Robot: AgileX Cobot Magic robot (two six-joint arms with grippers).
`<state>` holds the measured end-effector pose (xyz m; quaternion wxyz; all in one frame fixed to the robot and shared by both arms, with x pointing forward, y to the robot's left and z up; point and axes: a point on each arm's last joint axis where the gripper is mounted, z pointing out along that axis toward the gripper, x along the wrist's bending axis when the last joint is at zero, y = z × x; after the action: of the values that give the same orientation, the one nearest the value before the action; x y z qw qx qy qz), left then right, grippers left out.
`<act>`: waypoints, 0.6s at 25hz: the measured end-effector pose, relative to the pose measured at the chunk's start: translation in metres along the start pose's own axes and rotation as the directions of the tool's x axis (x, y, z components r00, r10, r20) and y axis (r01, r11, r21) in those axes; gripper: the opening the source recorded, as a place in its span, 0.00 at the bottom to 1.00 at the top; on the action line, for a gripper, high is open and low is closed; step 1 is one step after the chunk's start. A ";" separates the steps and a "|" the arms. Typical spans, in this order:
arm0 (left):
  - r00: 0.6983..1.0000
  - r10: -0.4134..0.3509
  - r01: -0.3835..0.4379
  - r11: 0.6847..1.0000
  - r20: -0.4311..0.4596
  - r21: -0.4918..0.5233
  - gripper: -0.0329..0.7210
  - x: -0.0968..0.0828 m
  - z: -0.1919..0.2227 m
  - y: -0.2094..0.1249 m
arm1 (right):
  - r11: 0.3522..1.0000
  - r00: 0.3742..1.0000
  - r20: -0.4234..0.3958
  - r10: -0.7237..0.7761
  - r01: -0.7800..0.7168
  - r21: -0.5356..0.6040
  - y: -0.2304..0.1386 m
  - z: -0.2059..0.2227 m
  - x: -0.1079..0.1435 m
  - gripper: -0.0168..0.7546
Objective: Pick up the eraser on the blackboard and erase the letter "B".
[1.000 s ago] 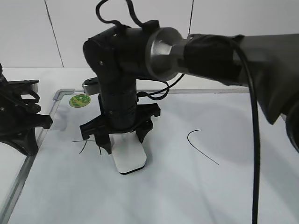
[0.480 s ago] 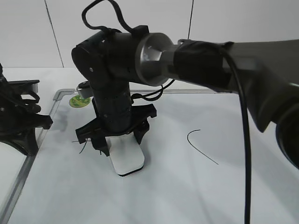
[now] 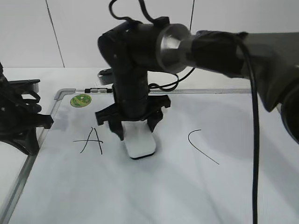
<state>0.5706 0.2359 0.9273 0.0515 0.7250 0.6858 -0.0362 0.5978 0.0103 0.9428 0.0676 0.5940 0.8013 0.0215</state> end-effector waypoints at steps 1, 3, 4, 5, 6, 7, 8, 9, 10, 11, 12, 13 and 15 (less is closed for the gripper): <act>1.000 0.001 -0.001 1.000 0.000 0.000 0.09 0.000 0.000 0.000 | 1.000 1.000 0.004 0.017 -0.017 -0.008 0.004 0.001 -0.009 0.73; 1.000 0.001 -0.001 1.000 0.000 0.000 0.09 0.000 0.000 0.000 | 0.998 0.998 0.013 0.055 -0.054 -0.017 0.013 0.004 -0.029 0.73; 1.000 0.001 -0.001 1.000 0.000 0.000 0.09 0.000 0.000 0.000 | 0.997 0.998 0.016 0.069 -0.068 -0.018 0.016 0.005 -0.037 0.73; 1.000 0.001 -0.001 1.000 0.000 0.000 0.09 0.000 0.000 0.000 | 0.997 0.997 0.018 0.078 -0.077 -0.019 0.018 0.005 -0.042 0.73; 1.000 0.002 -0.002 1.000 0.000 0.000 0.09 0.000 0.000 0.000 | 0.997 0.997 0.020 0.081 -0.080 -0.020 0.020 0.006 -0.046 0.73; 1.000 0.002 -0.002 1.000 0.000 0.000 0.09 0.000 0.000 0.000 | 0.997 0.997 0.019 0.081 -0.080 -0.021 0.021 0.006 -0.049 0.73; 1.000 0.002 -0.002 1.000 0.000 0.000 0.09 0.000 0.000 0.000 | 0.997 0.997 0.019 0.079 -0.079 -0.021 0.021 0.006 -0.049 0.73; 1.000 0.002 -0.002 1.000 0.000 0.000 0.09 0.000 0.000 0.000 | 0.997 0.997 0.019 0.079 -0.079 -0.021 0.021 0.006 -0.049 0.73; 1.000 0.002 -0.002 1.000 0.000 0.000 0.09 0.000 0.000 0.000 | 0.997 0.997 0.019 0.075 -0.075 -0.021 0.021 0.006 -0.049 0.73; 1.000 0.002 -0.002 1.000 0.000 0.000 0.09 0.000 0.000 0.000 | 0.997 0.997 0.019 0.069 -0.069 -0.021 0.020 0.006 -0.047 0.73; 1.000 0.002 -0.002 1.000 0.000 0.000 0.09 0.000 0.000 0.000 | 0.998 0.998 0.022 0.061 -0.061 -0.023 0.019 0.005 -0.044 0.73; 1.000 0.002 -0.002 1.000 0.000 0.000 0.09 0.000 0.000 0.000 | 0.999 0.999 0.026 0.048 -0.047 -0.026 0.018 0.005 -0.041 0.73; 1.000 0.002 -0.002 1.000 0.000 0.000 0.09 0.000 0.000 0.000 | 0.999 0.999 0.029 0.026 -0.025 -0.030 0.015 0.004 -0.033 0.73</act>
<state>0.5706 0.2359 0.9273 0.0516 0.7258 0.6850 -0.0361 0.6223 -0.0166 0.9435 0.0878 0.6035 0.7921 0.0255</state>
